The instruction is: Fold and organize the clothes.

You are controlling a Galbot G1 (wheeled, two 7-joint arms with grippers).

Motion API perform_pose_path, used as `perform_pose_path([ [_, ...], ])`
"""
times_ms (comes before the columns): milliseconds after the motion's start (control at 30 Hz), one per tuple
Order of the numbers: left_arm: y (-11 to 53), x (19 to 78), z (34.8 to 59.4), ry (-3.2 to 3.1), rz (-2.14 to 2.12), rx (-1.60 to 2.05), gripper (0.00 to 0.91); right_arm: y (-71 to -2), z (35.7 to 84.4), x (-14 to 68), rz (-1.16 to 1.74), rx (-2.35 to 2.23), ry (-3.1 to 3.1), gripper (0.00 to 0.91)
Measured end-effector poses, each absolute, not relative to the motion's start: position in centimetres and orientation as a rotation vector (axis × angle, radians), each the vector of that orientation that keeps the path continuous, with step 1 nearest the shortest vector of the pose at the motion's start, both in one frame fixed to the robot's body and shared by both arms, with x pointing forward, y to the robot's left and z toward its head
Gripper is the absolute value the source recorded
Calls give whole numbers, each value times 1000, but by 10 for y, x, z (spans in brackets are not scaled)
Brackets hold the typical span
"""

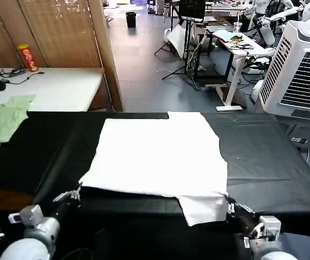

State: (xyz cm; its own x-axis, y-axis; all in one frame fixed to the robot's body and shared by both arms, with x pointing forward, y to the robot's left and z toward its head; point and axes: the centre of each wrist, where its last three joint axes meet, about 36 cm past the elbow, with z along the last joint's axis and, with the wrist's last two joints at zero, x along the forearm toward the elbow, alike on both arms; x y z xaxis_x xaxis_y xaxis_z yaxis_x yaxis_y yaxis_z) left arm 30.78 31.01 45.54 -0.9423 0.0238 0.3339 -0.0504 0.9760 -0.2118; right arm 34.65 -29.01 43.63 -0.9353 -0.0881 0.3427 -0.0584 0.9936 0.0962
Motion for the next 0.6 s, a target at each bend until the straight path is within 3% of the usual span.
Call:
perform_pose_path([
  [600,324,400,415,-2837,241,100,0,-285,408,479,-38,149,-2794,0],
])
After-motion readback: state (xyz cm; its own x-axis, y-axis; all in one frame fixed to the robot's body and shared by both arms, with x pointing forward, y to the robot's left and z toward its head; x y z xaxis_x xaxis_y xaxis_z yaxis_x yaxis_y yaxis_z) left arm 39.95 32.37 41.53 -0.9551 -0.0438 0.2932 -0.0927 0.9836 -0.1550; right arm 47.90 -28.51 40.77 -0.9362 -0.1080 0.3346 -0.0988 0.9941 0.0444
